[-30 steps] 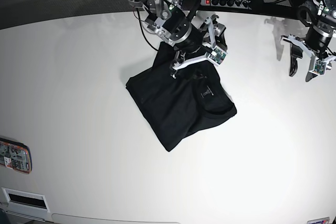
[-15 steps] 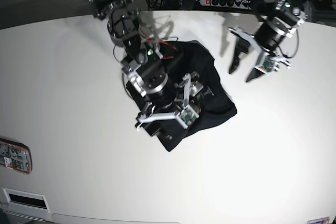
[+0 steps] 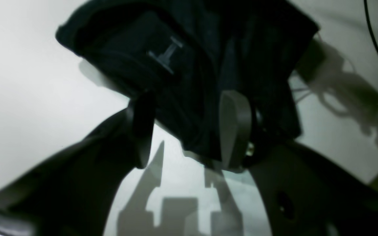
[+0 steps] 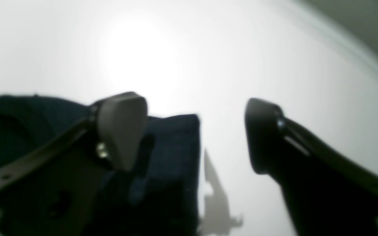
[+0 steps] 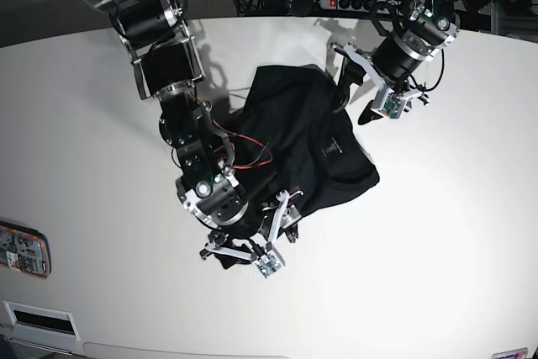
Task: Fold the T-shirt properly
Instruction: 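Grasp opposite edges of the folded bundle with both grippers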
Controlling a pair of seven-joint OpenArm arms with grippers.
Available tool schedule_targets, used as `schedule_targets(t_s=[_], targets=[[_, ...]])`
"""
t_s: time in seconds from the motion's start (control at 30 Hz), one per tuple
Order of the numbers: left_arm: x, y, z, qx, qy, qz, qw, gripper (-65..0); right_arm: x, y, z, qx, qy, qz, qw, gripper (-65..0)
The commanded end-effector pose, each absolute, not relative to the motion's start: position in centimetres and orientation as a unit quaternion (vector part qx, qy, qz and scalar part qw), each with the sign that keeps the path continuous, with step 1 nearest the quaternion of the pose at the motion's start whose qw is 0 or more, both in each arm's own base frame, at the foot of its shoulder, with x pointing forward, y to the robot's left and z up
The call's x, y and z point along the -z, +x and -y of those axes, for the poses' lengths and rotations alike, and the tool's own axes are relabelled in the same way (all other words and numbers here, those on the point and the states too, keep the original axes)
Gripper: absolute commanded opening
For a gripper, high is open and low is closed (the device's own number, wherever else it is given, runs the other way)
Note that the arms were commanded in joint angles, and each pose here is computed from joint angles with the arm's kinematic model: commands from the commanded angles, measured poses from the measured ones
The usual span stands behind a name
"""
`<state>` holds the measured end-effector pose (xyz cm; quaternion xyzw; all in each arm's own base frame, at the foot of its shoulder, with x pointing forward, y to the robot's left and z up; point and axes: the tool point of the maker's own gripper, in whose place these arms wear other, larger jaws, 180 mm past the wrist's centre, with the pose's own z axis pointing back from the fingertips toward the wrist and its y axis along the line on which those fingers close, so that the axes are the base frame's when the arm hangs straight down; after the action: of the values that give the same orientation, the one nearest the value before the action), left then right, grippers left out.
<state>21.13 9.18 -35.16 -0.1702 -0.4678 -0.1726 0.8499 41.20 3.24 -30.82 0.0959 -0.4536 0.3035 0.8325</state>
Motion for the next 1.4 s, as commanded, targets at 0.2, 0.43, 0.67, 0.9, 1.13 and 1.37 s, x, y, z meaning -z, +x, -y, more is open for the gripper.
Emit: schedule_targets(t_s=[0.2,0.43,0.67,0.9,1.13,1.37], targets=[[34.4,22.6,-8.4,0.158,-0.183,0.491,0.837,-34.5,30.3,44.7,-3.4,-0.294,0.103,0.472,0.825,-50.9],[34.1,22.9,-8.5,0.153,-0.181,0.497,0.835,-48.3,30.1,44.9,-3.5,-0.292,0.105,0.478,0.822,-65.0],[32.8,23.3,-8.3,0.160,-0.180,0.511,0.825,-65.0,30.3,44.9,-3.5,-0.292,0.104,0.476,0.823,-65.0],[34.3,22.6,-5.8,0.171,-0.212,0.488,0.829,-65.0,30.2,46.7,-4.5,-0.287,0.117,0.485,0.818,-65.0],[35.2,21.7,-3.6,0.184,-0.239,0.470,0.829,-65.0,33.8,48.1,-5.9,-0.277,0.136,0.451,0.838,-65.0],[38.5,21.4,-3.6,0.176,-0.246,0.434,0.849,-65.0,37.0,48.1,-5.4,-0.267,0.139,0.423,0.855,-65.0]])
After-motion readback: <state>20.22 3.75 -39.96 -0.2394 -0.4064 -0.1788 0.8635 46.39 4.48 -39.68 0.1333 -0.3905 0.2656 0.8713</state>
